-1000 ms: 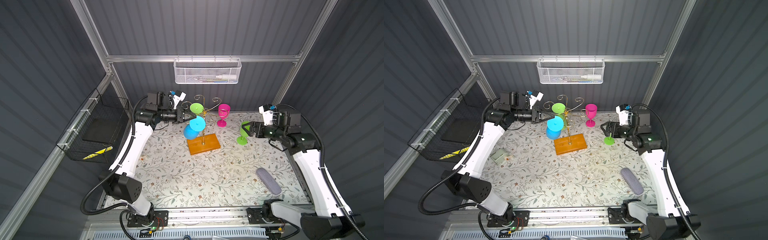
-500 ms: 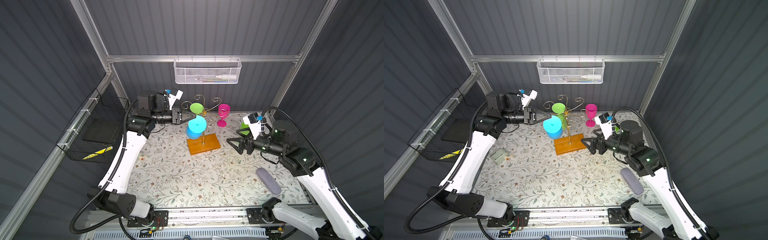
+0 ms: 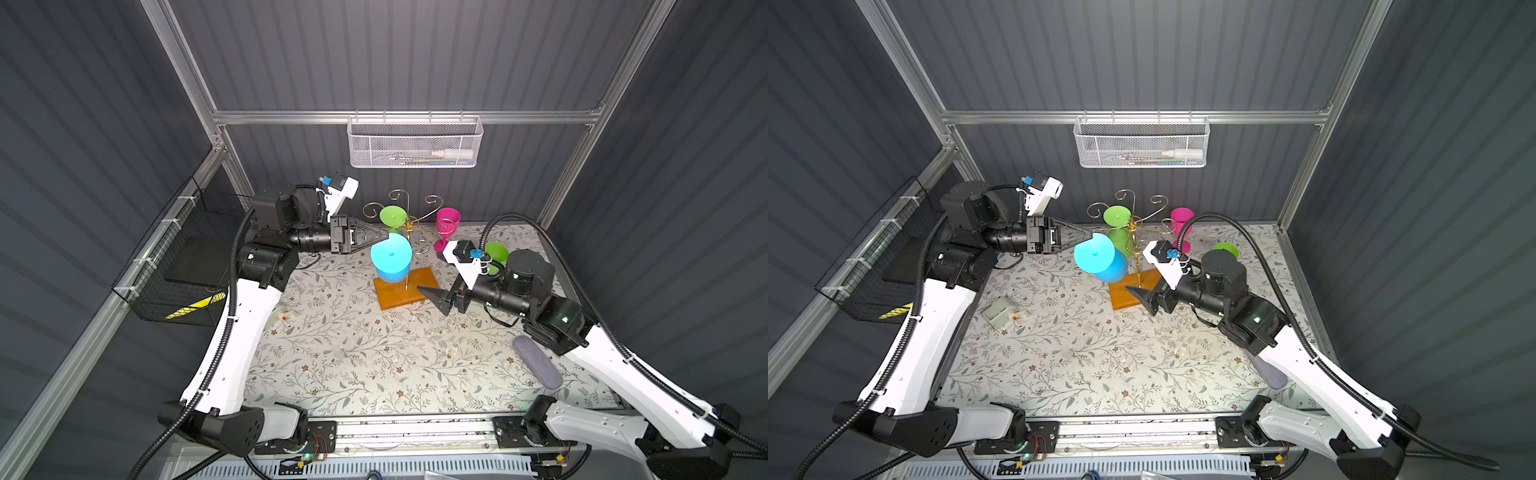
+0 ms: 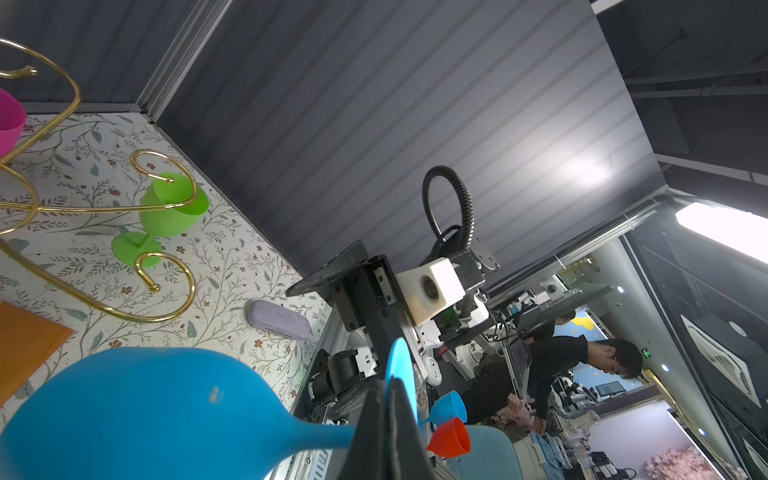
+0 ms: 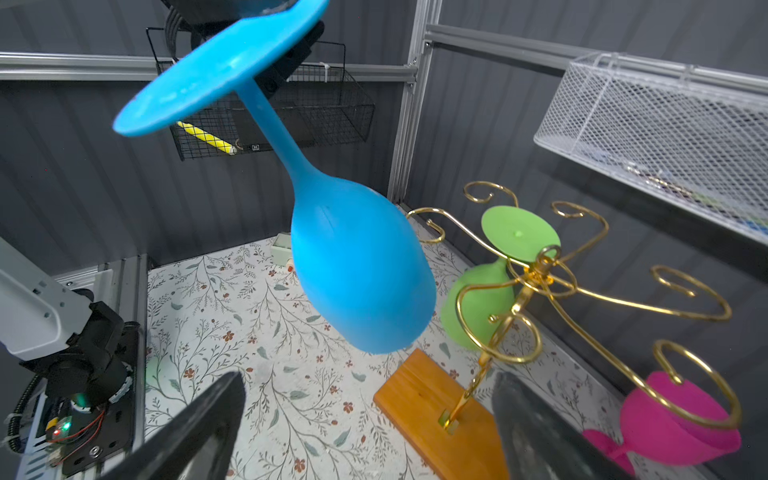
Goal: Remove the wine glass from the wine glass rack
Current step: 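Carry the blue glass off the rack with the left gripper while the right gripper approaches, then grasp the blue glass bowl with the right gripper while the left gripper holds the foot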
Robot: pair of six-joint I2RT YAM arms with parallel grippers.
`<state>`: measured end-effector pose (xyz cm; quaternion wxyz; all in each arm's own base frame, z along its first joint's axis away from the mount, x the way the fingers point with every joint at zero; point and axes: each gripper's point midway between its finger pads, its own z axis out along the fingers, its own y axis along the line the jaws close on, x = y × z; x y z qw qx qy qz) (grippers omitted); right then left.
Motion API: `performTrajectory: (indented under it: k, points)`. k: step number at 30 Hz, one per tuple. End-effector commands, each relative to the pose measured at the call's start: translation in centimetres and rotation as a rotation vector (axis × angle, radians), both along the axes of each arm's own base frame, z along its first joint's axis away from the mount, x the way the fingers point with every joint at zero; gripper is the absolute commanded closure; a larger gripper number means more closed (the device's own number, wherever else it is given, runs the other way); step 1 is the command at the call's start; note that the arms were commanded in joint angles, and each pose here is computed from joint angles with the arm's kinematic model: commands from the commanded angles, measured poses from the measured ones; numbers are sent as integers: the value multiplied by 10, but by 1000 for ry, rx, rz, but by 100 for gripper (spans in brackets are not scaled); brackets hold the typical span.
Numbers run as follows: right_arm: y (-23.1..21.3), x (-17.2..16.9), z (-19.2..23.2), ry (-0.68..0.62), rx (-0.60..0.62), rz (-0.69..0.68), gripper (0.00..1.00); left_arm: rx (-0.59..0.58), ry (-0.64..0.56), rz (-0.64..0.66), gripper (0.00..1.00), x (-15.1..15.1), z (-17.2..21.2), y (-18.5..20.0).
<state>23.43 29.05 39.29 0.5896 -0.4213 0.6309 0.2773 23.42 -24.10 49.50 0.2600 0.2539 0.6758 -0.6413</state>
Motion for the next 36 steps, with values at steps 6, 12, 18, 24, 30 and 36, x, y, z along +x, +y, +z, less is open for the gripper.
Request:
performTrajectory:
  k: [6,12,18,24,30,36]
  points:
    - [37,14,27,-156,48,32,4,-34,-13,-37,100,-17,13,5]
    - [51,18,30,-159,73,60,3,-43,-14,-46,100,-19,16,5]
    - [61,16,27,-134,79,100,3,-56,-19,-48,100,-18,19,5]
    - [67,18,21,-99,76,108,5,-66,-30,-52,100,-17,24,5]
    - [67,20,19,-75,73,103,11,-77,-35,-56,100,-15,27,4]
    - [65,20,20,-59,78,91,19,-83,-42,-55,100,-14,30,4]
